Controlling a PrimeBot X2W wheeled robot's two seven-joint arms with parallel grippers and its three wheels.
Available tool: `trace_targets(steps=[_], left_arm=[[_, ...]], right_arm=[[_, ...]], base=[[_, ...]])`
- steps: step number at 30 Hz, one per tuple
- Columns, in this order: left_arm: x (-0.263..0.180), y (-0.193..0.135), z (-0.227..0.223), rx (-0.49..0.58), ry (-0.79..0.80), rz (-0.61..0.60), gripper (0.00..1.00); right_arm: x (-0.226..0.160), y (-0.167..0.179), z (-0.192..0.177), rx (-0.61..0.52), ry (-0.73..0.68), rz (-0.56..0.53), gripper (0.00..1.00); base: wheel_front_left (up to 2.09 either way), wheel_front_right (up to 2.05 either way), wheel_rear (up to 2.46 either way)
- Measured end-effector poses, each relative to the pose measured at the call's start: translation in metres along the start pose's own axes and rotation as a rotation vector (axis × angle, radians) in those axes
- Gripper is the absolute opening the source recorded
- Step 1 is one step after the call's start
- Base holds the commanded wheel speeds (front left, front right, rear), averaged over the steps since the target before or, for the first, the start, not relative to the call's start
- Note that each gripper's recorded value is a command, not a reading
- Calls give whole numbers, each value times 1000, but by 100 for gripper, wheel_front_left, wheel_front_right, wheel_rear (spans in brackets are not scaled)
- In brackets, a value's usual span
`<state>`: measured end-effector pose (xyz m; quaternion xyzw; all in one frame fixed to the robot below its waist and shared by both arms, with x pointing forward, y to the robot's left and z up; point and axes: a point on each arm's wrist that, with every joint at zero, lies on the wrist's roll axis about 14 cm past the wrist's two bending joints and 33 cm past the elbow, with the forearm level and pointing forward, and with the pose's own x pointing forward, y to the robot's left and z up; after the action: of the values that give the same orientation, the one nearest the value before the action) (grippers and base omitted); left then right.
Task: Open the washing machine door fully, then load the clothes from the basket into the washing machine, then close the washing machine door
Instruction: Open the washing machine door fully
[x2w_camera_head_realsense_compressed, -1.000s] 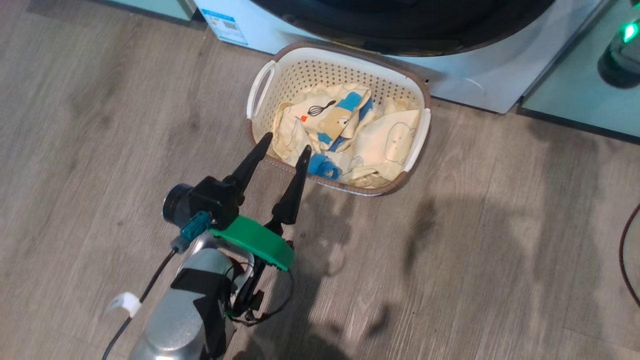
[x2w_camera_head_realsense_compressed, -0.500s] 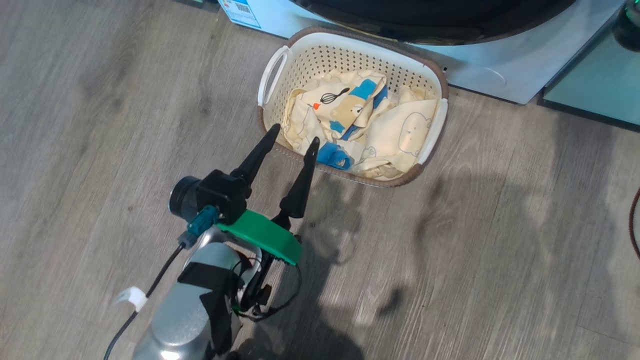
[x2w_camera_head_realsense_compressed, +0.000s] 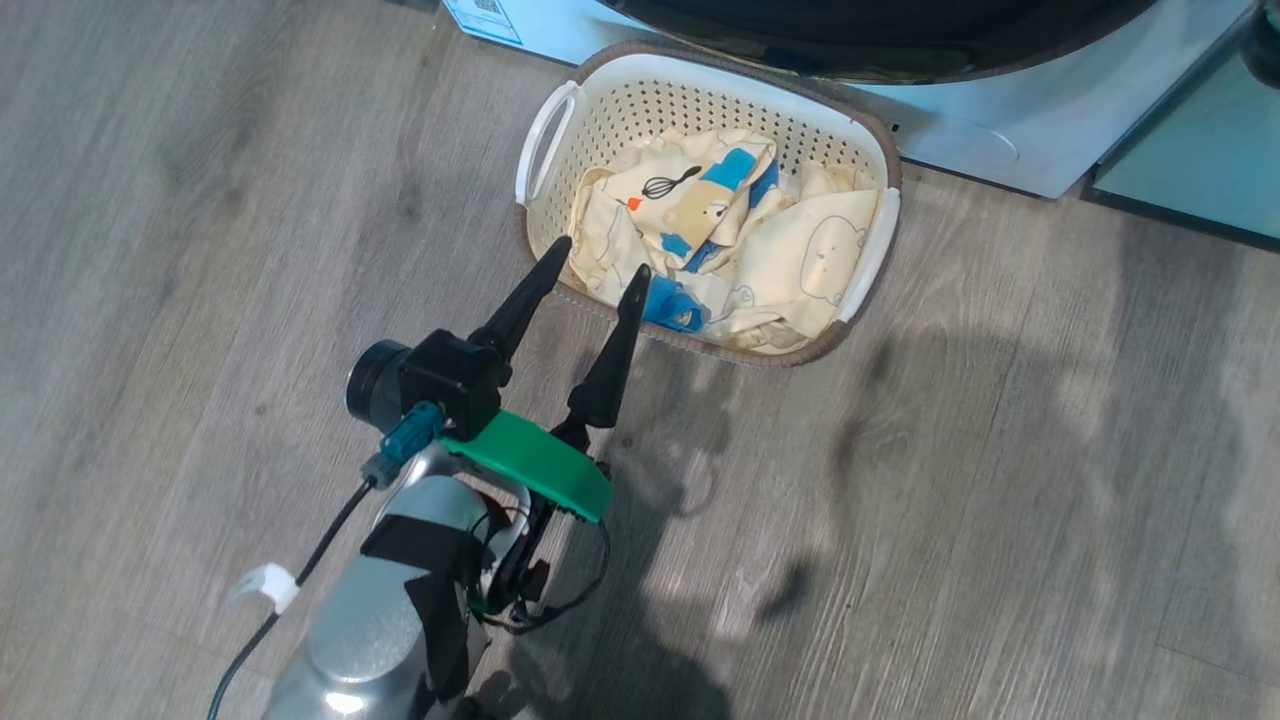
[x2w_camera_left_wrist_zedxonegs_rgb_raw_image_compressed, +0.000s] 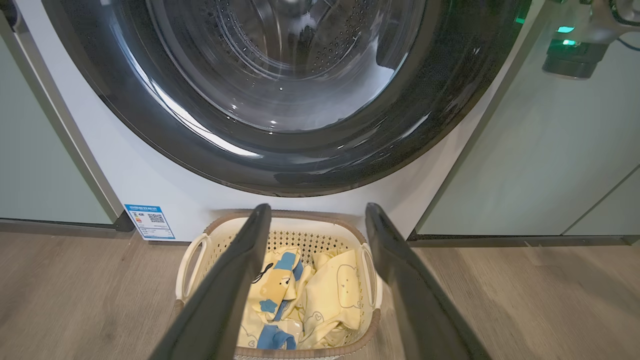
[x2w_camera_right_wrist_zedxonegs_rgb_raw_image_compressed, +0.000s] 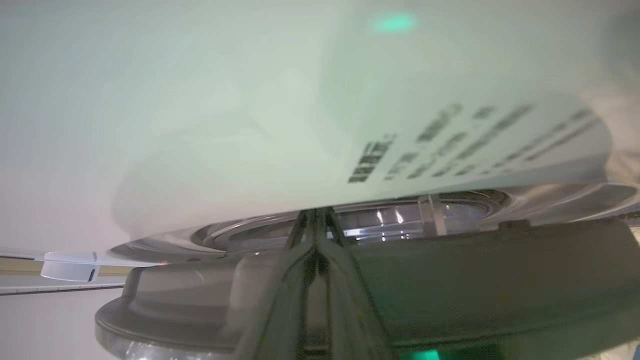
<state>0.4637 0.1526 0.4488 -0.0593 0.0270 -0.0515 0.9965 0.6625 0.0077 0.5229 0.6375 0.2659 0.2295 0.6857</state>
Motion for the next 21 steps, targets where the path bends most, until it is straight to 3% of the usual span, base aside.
trace_targets(steps=[21], left_arm=[[4, -7, -2, -12, 3, -16, 100]], right_arm=[[-14, 2, -18, -56, 124, 23, 0]], base=[[0, 0, 0]])
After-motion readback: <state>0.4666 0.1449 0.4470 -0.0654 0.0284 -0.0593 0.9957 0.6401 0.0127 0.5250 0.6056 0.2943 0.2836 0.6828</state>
